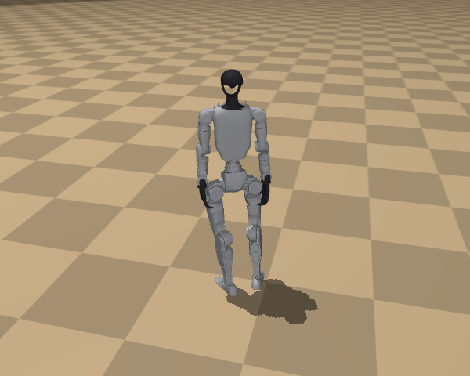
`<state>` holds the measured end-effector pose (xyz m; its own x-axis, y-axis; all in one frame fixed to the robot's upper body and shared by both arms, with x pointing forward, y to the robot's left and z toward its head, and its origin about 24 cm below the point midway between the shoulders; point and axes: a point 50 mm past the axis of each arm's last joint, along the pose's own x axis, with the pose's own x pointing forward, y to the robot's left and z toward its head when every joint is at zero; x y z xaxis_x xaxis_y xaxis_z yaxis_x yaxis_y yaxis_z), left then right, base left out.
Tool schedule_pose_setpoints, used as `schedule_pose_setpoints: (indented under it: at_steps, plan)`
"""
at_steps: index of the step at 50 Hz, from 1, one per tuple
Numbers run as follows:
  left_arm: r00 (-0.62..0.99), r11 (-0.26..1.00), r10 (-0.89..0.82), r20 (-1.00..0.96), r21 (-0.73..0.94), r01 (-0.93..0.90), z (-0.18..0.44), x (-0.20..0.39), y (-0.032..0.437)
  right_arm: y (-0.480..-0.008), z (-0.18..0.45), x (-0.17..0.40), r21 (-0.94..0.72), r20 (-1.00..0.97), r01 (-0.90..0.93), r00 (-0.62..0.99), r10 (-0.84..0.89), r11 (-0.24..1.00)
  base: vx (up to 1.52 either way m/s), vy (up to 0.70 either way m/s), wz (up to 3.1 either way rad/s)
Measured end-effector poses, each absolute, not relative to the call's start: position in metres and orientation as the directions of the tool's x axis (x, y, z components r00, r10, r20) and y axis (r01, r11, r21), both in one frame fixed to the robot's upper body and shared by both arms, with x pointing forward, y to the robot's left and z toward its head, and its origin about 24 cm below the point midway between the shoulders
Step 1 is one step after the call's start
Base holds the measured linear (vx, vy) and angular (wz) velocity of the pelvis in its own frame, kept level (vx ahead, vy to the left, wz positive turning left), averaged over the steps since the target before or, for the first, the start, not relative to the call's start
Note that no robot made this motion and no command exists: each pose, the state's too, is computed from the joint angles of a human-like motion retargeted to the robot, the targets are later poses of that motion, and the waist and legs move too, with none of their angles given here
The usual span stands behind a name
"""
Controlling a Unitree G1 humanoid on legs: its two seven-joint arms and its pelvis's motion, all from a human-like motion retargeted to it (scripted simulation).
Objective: In place motions
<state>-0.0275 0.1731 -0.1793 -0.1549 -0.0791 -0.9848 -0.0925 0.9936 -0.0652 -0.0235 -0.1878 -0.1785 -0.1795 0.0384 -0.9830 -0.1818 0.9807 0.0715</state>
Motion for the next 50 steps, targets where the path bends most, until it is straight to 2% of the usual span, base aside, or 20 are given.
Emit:
schedule_pose_setpoints:
  at_steps: [23,50]
  plan:
    - [-0.154,0.994,-0.090,-0.984,-0.079,-0.076,-0.179,-0.025,0.173,-0.192,-0.176,-0.036,0.070,-0.973,-0.177,-0.227,0.028,0.982,0.07,-0.04,0.08]
    - [-0.156,0.994,-0.054,-0.986,-0.038,-0.103,-0.179,-0.027,0.180,-0.192,-0.177,-0.026,0.074,-0.979,-0.208,-0.200,0.032,0.975,0.09,-0.04,0.31]
